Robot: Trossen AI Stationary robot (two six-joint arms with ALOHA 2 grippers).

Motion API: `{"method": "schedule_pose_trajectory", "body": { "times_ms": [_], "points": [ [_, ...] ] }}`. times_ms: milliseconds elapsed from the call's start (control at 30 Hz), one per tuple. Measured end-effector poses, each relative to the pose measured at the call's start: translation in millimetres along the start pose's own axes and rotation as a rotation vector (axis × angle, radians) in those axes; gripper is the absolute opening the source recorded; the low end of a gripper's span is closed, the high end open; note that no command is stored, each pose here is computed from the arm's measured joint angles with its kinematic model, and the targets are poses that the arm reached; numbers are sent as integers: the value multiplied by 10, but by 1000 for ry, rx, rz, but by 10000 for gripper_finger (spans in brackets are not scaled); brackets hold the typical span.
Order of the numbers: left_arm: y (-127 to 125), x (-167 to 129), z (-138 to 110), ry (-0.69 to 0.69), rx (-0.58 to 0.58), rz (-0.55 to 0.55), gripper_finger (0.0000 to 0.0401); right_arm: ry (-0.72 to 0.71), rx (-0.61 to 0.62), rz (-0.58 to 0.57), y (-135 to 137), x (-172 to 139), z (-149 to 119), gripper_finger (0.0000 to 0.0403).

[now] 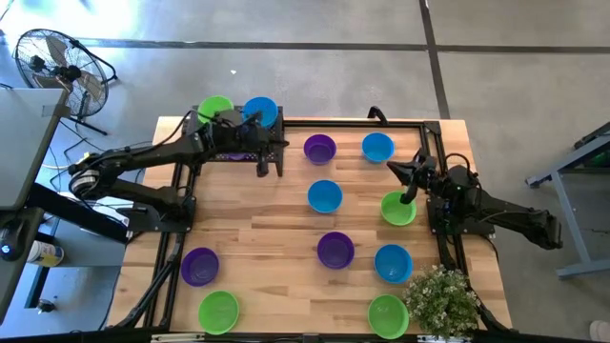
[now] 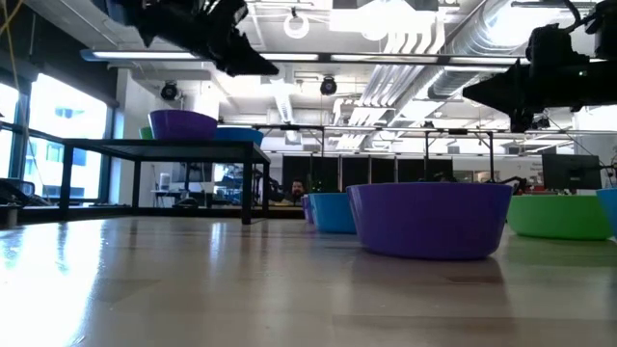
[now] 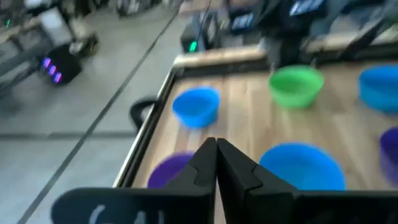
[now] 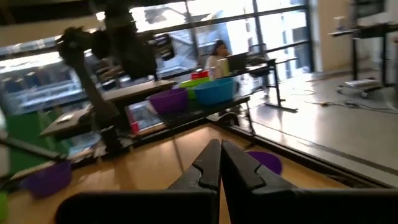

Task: Pick & Place Mini bowls
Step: Stack the green bowl on top of the green bowl on the shelf

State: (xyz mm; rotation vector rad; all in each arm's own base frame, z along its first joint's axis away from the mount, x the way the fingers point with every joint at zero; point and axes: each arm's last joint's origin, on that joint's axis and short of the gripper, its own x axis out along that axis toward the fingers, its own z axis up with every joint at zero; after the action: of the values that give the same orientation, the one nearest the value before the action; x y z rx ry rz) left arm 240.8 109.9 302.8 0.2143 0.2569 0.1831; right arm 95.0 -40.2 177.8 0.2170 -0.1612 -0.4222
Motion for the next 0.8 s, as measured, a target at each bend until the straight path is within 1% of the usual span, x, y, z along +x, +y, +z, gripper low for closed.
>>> {"method": "schedule_pose_trajectory", "body": {
  "times_ms": [67, 167, 233, 300, 467, 633, 733, 800],
  "points": [
    [-16, 3, -2, -67, -1, -57, 9, -6, 11, -36, -11, 0, 0, 0],
    [-12, -2, 1, -144, 50, -97, 3, -3, -5, -91, -29, 1, -11, 0],
    [1, -13, 62, -208, 74, -94, 2, 12, -8, -112, -38, 4, -28, 0],
    [13, -2, 79, -230, 87, -77, 3, 35, -11, -118, -43, 8, -50, 0],
    [9, 20, 42, -200, 86, -80, 1, 70, 14, -113, -46, 23, -82, 0],
    [-9, 30, -9, -151, 65, -104, 1, 116, -24, -45, -30, 39, -112, 0],
    [-13, 41, -33, -125, -1, -105, 1, 141, -64, 0, -20, 49, -129, 0],
    [-8, 69, -61, -100, -55, -85, 0, 136, -66, 29, -9, 60, -121, 0]
  ]
}}
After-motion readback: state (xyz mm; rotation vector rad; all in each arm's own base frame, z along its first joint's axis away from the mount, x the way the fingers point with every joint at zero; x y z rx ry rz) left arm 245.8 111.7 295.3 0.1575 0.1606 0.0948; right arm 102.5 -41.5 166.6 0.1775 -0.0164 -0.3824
